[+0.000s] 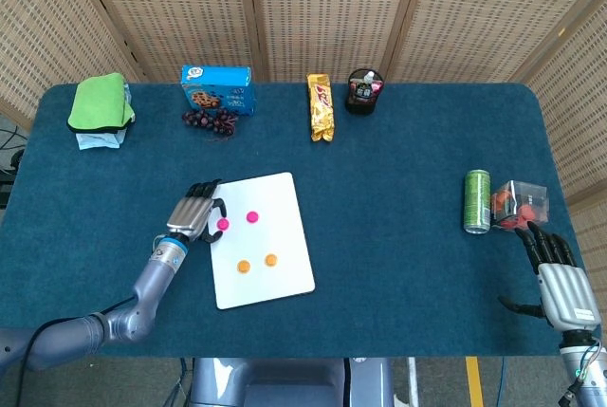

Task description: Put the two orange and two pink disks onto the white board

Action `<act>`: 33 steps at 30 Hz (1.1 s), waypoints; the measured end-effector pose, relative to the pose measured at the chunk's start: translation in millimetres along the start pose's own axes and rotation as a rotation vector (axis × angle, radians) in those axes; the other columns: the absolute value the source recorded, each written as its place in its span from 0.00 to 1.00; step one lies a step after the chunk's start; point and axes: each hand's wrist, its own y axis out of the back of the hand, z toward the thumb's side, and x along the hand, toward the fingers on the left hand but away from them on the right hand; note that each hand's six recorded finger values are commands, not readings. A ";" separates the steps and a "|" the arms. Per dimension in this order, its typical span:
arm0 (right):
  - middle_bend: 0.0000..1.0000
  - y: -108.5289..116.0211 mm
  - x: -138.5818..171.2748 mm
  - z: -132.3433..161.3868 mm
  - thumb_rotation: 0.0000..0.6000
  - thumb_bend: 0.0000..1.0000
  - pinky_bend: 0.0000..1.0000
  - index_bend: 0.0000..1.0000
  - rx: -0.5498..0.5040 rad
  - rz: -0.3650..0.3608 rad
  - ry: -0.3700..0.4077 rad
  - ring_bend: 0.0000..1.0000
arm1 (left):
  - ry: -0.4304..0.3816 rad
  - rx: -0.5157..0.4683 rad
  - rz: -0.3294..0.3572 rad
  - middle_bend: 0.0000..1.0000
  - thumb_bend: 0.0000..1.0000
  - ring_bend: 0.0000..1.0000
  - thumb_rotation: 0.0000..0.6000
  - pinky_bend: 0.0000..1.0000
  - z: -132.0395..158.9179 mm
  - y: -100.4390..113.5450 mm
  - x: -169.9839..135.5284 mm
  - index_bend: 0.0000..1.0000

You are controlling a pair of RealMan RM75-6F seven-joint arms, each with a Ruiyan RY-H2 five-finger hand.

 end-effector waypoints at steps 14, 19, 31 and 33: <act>0.00 0.3 -0.4 -0.1 1.00 0.04 0.00 0.00 -0.001 -0.001 0.001 0.00 | -0.055 -0.047 0.103 0.00 0.07 0.00 1.00 0.00 -6.5 37.5 -25.4 0.01; 0.00 0.5 -0.1 0.3 1.00 0.04 0.00 0.00 0.003 -0.005 0.002 0.00 | -0.054 -0.029 0.203 0.00 0.00 0.00 1.00 0.00 -32.7 62.6 -53.5 0.00; 0.00 2.4 0.4 4.6 1.00 0.04 0.00 0.00 0.015 -0.041 0.006 0.00 | 0.174 -0.042 0.394 0.00 0.00 0.00 1.00 0.00 -148.7 69.8 -163.3 0.00; 0.00 2.3 0.2 4.6 1.00 0.04 0.00 0.00 0.021 -0.046 0.006 0.00 | 0.210 -0.039 0.420 0.00 0.00 0.00 1.00 0.00 -161.8 68.7 -184.0 0.00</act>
